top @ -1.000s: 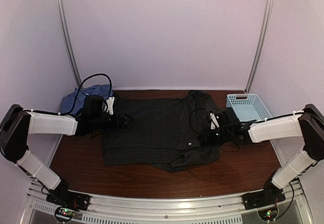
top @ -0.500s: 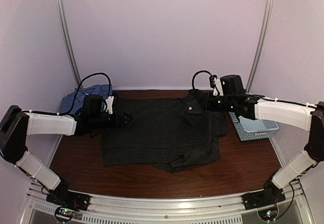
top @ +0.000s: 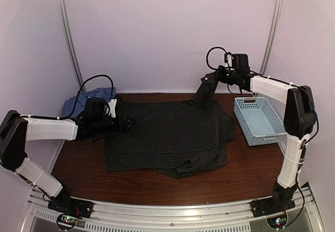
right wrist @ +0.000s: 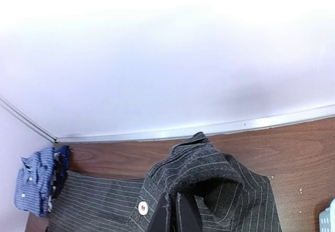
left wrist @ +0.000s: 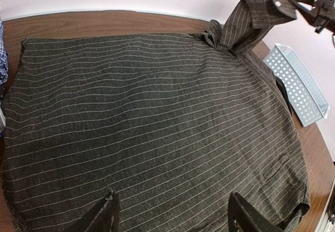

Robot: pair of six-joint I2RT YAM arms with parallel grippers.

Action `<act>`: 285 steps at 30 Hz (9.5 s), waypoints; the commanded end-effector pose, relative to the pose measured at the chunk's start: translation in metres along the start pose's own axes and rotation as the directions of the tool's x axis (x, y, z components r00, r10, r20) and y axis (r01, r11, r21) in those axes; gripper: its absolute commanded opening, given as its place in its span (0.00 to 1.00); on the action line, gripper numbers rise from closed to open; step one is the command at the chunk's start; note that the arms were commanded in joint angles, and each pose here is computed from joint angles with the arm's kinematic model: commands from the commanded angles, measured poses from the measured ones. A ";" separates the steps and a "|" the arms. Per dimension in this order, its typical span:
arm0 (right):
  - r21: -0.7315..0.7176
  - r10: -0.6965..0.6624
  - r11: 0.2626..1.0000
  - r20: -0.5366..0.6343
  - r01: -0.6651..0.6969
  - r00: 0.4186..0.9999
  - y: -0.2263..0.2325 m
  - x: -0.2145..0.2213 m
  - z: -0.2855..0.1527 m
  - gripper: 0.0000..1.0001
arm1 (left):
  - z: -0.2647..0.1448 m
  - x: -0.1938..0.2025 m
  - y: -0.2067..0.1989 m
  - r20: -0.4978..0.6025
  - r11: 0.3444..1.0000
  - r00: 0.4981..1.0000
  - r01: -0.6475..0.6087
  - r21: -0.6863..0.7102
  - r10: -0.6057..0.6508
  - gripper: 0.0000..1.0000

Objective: Fold and stack the long sleeve shirts
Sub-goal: Adjust the flattened shirt at the center of the board, then adjust the sleeve at the center of the board.

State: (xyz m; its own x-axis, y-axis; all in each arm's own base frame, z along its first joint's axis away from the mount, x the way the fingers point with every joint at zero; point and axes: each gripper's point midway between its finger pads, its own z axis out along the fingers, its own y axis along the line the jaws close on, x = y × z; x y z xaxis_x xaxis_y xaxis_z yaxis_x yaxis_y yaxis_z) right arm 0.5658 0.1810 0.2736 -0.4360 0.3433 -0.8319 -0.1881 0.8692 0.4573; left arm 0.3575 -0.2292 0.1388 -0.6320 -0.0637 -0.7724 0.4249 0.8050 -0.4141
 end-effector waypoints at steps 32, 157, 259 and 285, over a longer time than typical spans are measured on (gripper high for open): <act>0.102 -0.013 0.993 -0.398 0.059 0.917 -0.056 0.237 -0.109 0.79 | 0.012 0.084 0.020 -0.165 0.998 0.985 0.052 -0.037 -0.058 0.74; -0.274 -0.425 0.905 -0.599 0.325 0.679 0.069 0.336 -0.201 0.00 | 0.074 0.204 -0.214 -0.011 0.673 0.716 -0.650 0.353 0.698 0.69; -0.239 -0.353 0.934 -0.514 0.265 0.782 0.048 0.320 -0.215 0.73 | 0.076 0.043 -0.248 -0.264 0.751 0.956 0.083 0.655 0.125 0.00; -0.095 -0.271 0.960 -0.537 0.262 0.799 0.024 0.275 -0.237 0.00 | -0.005 0.032 -0.127 -0.175 0.933 0.918 -0.342 0.110 0.357 0.66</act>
State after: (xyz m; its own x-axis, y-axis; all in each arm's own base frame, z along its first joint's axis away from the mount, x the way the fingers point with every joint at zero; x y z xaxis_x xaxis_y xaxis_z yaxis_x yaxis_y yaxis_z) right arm 0.2238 0.2239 0.1213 -0.7577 -0.2191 -0.6147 -0.4479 0.8597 0.2456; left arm 0.2678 -0.3797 0.1699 -0.5711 0.2786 -0.7722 0.7545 0.5487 -0.3601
